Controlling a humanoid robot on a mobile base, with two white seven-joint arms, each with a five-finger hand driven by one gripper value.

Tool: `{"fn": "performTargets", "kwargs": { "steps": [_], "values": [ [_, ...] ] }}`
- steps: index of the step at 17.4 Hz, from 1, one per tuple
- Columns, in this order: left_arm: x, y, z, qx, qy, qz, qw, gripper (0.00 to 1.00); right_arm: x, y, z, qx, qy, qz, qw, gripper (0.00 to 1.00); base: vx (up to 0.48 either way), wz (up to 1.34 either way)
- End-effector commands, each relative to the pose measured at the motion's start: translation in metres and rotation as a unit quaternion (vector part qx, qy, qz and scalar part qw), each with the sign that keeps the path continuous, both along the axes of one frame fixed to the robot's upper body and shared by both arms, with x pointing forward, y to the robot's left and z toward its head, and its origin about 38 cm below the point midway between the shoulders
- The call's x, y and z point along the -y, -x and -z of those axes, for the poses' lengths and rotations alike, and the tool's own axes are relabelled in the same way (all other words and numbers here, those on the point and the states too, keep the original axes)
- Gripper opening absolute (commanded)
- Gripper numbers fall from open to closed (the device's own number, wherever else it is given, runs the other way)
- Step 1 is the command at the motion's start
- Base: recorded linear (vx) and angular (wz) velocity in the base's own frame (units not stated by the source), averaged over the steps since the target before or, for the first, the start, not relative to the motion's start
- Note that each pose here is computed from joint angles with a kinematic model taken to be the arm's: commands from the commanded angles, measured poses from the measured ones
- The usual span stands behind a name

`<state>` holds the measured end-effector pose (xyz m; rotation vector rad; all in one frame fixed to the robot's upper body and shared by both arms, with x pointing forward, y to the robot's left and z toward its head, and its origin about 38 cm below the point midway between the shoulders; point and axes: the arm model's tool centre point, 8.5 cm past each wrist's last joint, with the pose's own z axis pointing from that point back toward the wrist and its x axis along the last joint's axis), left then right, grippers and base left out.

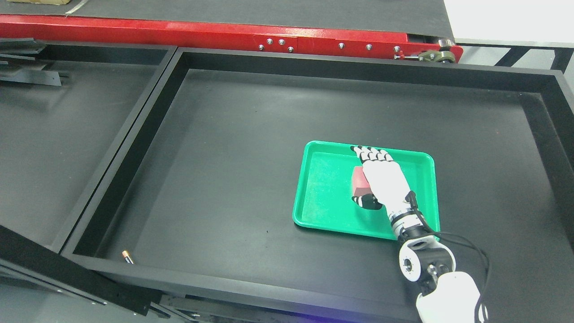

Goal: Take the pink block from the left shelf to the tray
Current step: 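Lower the right hand over the pink cube on the green tray, then close the right hand fingers around the pink cube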

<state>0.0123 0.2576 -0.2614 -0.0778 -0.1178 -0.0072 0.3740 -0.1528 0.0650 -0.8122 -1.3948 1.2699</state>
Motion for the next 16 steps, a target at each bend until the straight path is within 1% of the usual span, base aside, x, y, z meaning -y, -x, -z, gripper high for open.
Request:
{"fn": "performTargets", "kwargs": {
  "steps": [1, 3, 4, 6, 11, 16],
  "values": [
    [-0.010, 0.007, -0.001, -0.001, -0.008, 0.000, 1.000, 1.00, 0.007, 0.000, 0.016, -0.024, 0.014, 0.000, 1.000, 1.00, 0.000, 0.00],
    [-0.010, 0.007, -0.001, -0.001, -0.008, 0.000, 1.000, 1.00, 0.006, -0.002, 0.020, -0.031, 0.017, -0.003, 0.999, 1.00, 0.000, 0.00],
    [-0.010, 0.007, -0.001, -0.001, -0.008, 0.000, 1.000, 1.00, 0.005, -0.002, 0.026, -0.047, 0.022, -0.005, 0.999, 1.00, 0.000, 0.00],
    [-0.010, 0.007, -0.001, -0.001, -0.008, 0.000, 1.000, 1.00, 0.005, -0.003, 0.029, -0.070, 0.024, -0.009, 0.997, 1.00, 0.000, 0.00],
    [-0.010, 0.007, -0.001, -0.001, -0.008, 0.000, 1.000, 1.00, 0.006, -0.009, 0.022, -0.066, -0.002, -0.008, 0.998, 1.00, 0.002, 0.00],
    [-0.010, 0.007, -0.001, -0.001, -0.008, 0.000, 1.000, 1.00, 0.007, -0.009, 0.022, -0.066, -0.002, -0.007, 0.998, 0.98, 0.004, 0.00]
  ]
}}
